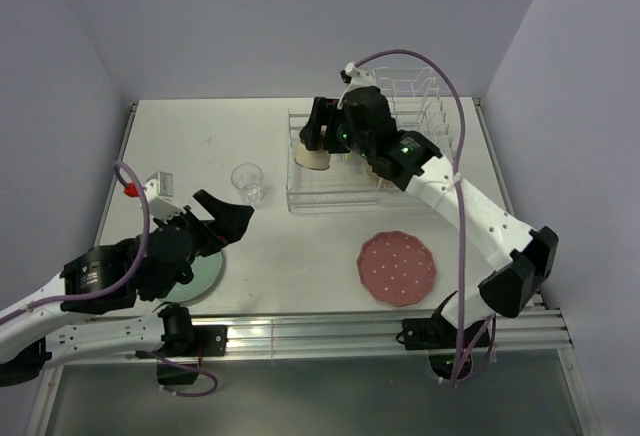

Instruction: Load the mixed dishes into the dish rack

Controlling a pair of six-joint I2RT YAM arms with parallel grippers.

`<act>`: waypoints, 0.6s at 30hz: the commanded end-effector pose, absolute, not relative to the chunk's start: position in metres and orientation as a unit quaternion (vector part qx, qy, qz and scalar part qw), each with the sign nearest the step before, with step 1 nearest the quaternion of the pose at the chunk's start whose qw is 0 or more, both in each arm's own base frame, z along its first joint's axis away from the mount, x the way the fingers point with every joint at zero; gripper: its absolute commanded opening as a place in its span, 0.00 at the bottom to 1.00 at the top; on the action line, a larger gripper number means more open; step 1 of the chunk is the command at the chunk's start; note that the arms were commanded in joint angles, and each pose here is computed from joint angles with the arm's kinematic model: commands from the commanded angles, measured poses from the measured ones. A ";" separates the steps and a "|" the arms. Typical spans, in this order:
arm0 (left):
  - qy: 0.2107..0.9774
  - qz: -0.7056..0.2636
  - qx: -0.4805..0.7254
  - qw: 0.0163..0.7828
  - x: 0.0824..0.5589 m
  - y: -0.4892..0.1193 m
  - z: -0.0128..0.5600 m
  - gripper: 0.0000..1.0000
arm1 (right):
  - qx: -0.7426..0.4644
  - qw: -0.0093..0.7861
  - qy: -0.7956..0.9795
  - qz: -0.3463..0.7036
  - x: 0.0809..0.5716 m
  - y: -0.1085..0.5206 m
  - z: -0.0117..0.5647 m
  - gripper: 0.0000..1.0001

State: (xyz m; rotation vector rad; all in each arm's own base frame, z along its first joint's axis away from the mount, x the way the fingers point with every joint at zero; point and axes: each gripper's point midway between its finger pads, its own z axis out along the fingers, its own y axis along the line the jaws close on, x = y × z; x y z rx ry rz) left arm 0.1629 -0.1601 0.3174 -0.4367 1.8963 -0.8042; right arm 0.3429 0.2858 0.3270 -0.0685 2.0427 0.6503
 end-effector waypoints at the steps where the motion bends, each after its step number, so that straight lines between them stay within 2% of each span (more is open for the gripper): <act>1: 0.802 -0.314 -0.198 0.469 0.157 -0.154 0.304 0.99 | -0.044 0.589 0.789 0.168 0.396 0.272 0.332 0.00; 7: 0.814 -0.327 -0.194 0.439 0.150 -0.164 0.294 0.94 | -0.048 0.615 0.783 0.077 0.439 0.273 0.294 0.00; 18: 0.825 -0.328 -0.198 0.416 0.143 -0.165 0.295 0.91 | -0.055 0.642 0.764 0.041 0.486 0.305 0.240 0.00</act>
